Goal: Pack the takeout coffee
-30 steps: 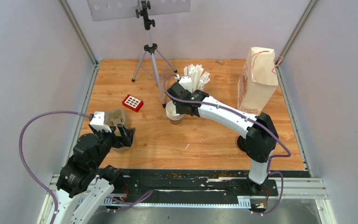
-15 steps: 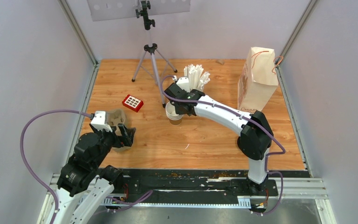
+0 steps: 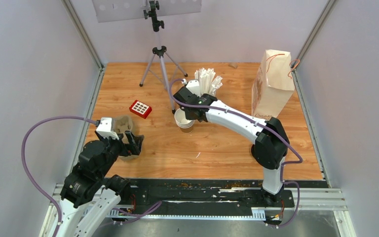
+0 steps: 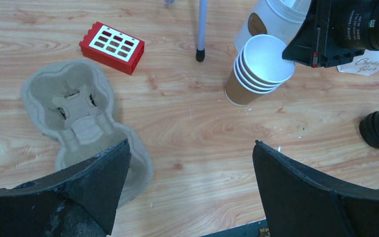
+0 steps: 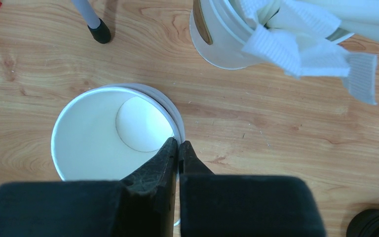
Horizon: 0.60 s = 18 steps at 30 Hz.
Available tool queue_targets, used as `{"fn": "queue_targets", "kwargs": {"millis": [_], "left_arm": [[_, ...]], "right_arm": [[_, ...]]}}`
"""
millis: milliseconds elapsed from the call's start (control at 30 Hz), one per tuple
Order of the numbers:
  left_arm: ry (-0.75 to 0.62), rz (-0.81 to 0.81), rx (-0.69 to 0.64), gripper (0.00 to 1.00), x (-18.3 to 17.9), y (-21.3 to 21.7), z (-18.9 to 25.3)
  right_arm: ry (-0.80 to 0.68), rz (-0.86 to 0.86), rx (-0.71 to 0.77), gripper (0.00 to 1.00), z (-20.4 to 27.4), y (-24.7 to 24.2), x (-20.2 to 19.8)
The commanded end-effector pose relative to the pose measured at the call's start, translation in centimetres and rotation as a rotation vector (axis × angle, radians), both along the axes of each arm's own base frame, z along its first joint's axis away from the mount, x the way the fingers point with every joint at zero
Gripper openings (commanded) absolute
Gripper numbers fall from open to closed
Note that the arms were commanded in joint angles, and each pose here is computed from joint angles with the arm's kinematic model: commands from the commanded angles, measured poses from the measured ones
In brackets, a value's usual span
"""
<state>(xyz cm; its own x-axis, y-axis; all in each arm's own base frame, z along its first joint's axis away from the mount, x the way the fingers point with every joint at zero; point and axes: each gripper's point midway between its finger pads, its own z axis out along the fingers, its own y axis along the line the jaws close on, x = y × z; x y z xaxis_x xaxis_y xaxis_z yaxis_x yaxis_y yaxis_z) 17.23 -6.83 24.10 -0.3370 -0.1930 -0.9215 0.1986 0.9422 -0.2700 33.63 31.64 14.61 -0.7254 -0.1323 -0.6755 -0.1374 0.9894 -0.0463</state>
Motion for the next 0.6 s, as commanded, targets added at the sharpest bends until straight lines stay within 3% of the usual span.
{"fn": "queue_targets", "kwargs": {"millis": [0,567], "left_arm": [[-0.008,0.005,-0.014,1.00,0.3,-0.2,0.3],[-0.001,-0.009,-0.008,1.00,0.5,-0.4,0.2]], "right_arm": [[-0.071,0.024,0.079,0.00,3.7,1.3,0.7],[-0.060,0.024,0.303,0.00,6.4,2.6,0.8]]}}
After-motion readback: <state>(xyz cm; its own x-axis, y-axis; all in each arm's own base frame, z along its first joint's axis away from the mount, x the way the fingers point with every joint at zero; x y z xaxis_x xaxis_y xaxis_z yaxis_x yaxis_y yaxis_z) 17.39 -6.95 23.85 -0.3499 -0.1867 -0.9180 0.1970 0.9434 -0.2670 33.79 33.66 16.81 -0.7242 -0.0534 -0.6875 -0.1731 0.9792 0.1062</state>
